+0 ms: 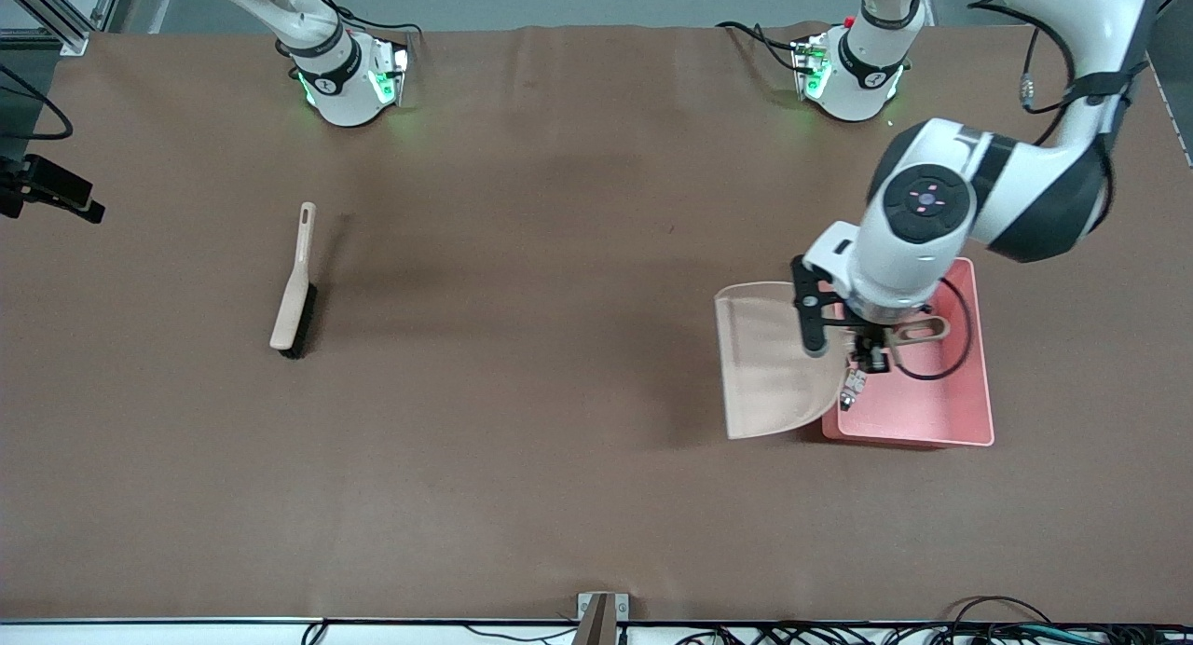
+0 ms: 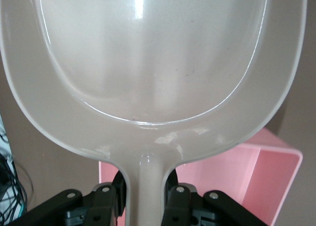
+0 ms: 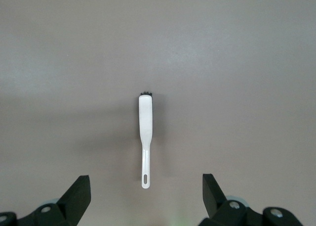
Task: Clean e-waste and dump in bin
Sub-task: 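Move the dustpan back and lower it onto the table with the left gripper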
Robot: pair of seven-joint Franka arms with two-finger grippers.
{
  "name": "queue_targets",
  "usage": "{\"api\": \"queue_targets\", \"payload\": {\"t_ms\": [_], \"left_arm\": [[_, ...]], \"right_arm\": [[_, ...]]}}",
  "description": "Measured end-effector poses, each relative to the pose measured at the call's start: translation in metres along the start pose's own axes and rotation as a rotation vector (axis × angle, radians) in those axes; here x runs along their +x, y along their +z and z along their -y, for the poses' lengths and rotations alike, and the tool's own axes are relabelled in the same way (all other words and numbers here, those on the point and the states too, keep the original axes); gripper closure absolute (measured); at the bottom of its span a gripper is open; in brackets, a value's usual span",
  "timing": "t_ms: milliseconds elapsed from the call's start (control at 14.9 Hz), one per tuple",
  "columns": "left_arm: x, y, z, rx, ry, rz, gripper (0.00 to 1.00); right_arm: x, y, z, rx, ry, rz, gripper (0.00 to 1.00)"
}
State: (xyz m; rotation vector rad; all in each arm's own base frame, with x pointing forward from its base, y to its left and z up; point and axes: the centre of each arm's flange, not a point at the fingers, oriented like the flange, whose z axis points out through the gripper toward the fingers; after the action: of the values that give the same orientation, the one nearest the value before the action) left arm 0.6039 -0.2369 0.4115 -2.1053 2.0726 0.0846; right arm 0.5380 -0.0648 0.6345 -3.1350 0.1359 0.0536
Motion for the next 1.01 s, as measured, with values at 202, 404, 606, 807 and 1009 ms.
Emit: {"api": "queue_targets", "payload": {"t_ms": [202, 404, 606, 807, 1009], "left_arm": [[0.042, 0.010, -0.012, 0.005, 0.007, -0.038, 0.67], [0.075, 0.022, -0.022, 0.006, 0.022, -0.074, 0.67], [0.102, 0.034, -0.033, -0.001, 0.023, -0.104, 0.67], [0.123, 0.049, -0.041, -0.013, 0.032, -0.129, 0.67], [0.140, 0.065, -0.048, -0.025, 0.040, -0.156, 0.67]], "right_arm": [[0.000, 0.000, 0.000, 0.000, 0.000, 0.001, 0.00], [0.000, 0.000, 0.000, 0.000, 0.000, 0.001, 0.00], [0.000, 0.000, 0.000, -0.001, 0.001, 0.001, 0.00], [0.000, 0.000, -0.001, -0.001, 0.001, 0.002, 0.00], [0.000, 0.000, -0.001, -0.001, 0.001, 0.003, 0.00]]}}
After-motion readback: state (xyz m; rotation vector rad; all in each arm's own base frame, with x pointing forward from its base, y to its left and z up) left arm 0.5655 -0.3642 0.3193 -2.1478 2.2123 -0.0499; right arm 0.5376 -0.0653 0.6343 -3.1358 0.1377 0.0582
